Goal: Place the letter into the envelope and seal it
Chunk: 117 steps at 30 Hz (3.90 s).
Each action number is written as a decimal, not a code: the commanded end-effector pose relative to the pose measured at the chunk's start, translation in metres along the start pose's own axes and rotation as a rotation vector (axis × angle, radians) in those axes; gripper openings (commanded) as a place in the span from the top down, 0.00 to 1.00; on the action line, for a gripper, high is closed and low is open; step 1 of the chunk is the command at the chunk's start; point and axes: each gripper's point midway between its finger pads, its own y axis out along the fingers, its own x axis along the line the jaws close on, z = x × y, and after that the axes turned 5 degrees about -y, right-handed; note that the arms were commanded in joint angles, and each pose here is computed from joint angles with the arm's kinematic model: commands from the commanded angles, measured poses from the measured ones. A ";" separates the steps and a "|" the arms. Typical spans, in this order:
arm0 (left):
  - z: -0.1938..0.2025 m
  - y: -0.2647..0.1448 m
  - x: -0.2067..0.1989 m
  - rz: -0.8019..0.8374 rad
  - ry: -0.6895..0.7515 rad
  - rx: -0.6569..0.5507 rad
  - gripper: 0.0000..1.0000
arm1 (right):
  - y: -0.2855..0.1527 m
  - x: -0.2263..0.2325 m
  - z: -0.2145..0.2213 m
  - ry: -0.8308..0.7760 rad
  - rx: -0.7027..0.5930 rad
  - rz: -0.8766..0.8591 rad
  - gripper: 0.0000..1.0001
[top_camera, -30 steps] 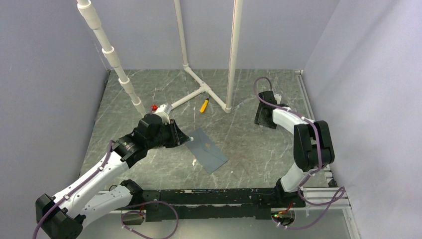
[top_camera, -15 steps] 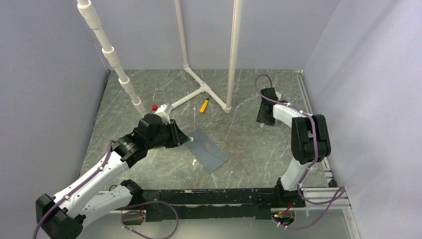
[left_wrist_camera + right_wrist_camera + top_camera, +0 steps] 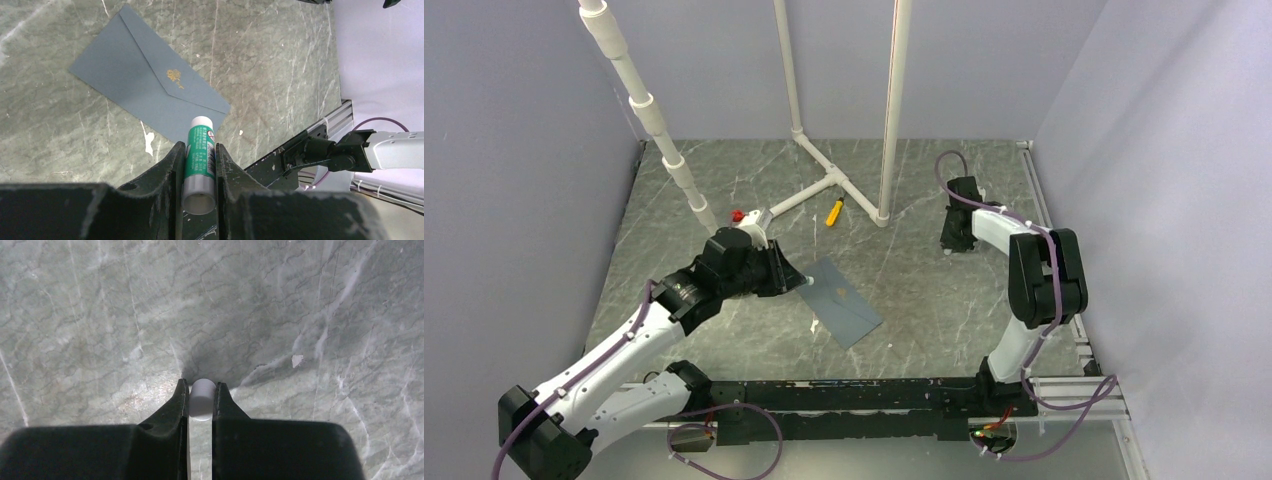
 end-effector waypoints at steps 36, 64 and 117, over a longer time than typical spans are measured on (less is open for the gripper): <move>-0.019 -0.010 -0.143 0.701 -0.047 0.177 0.98 | -0.349 0.172 0.054 -0.123 -0.377 -1.223 1.00; -0.028 -0.049 -0.172 0.851 -0.022 0.152 0.98 | -0.348 0.175 0.082 -0.123 -0.244 -1.240 1.00; -0.039 -0.070 -0.180 1.011 0.061 -0.033 0.98 | -0.397 0.193 0.105 -0.129 -0.089 -1.582 1.00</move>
